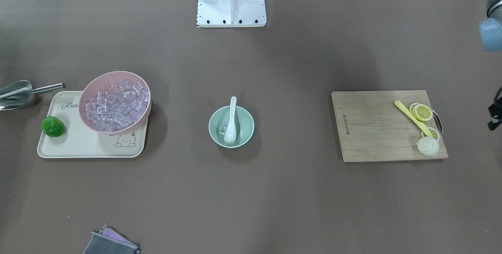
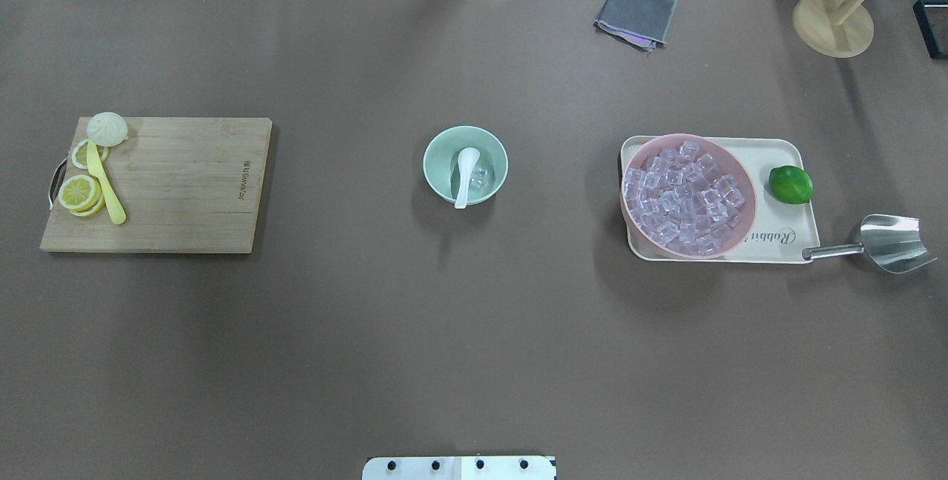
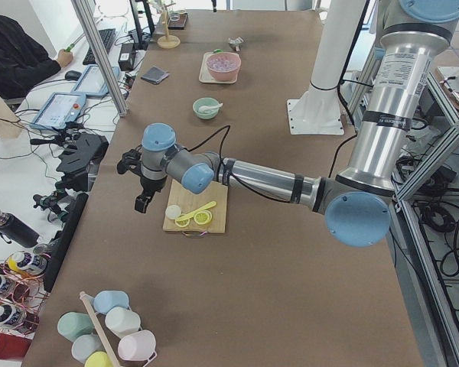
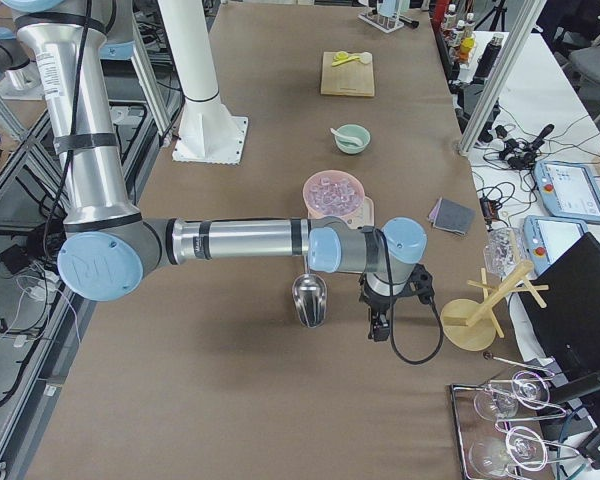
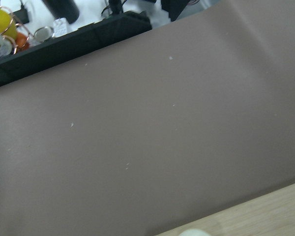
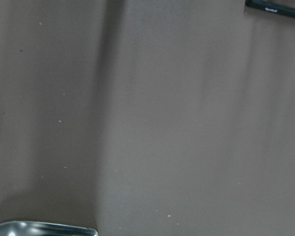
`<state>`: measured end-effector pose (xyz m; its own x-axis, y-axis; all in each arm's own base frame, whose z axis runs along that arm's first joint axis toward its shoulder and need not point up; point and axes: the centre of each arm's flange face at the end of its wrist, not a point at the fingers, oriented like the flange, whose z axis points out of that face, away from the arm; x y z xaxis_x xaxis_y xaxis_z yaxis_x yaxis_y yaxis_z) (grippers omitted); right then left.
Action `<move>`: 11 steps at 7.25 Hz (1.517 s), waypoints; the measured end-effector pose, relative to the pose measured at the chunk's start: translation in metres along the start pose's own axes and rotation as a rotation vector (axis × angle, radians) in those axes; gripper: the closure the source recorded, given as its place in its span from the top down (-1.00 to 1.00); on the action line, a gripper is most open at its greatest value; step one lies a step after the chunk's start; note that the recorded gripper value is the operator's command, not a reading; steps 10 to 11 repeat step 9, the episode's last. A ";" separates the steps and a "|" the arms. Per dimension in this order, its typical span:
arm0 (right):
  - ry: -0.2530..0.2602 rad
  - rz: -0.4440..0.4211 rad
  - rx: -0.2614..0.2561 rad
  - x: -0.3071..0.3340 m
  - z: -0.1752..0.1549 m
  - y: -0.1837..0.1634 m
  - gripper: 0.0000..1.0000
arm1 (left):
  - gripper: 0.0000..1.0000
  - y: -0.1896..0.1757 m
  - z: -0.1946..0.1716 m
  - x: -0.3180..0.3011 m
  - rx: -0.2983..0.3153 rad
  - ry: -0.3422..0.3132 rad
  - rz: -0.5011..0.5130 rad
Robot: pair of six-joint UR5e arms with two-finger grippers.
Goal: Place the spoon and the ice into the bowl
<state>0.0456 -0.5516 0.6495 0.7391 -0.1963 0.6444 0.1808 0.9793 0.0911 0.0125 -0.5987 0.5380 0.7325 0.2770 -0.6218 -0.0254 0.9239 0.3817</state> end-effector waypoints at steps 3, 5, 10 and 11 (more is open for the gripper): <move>-0.019 0.011 0.033 0.028 -0.025 0.023 1.00 | 0.96 0.103 -0.020 -0.053 -0.058 0.018 -0.123; -0.024 0.024 0.032 0.016 -0.043 0.025 1.00 | 0.96 0.135 -0.023 -0.055 -0.075 0.016 -0.167; -0.028 0.039 0.018 0.014 -0.042 0.033 1.00 | 0.96 0.142 -0.021 -0.058 -0.083 0.007 -0.180; -0.028 0.039 0.018 0.014 -0.042 0.033 1.00 | 0.96 0.142 -0.021 -0.058 -0.083 0.007 -0.180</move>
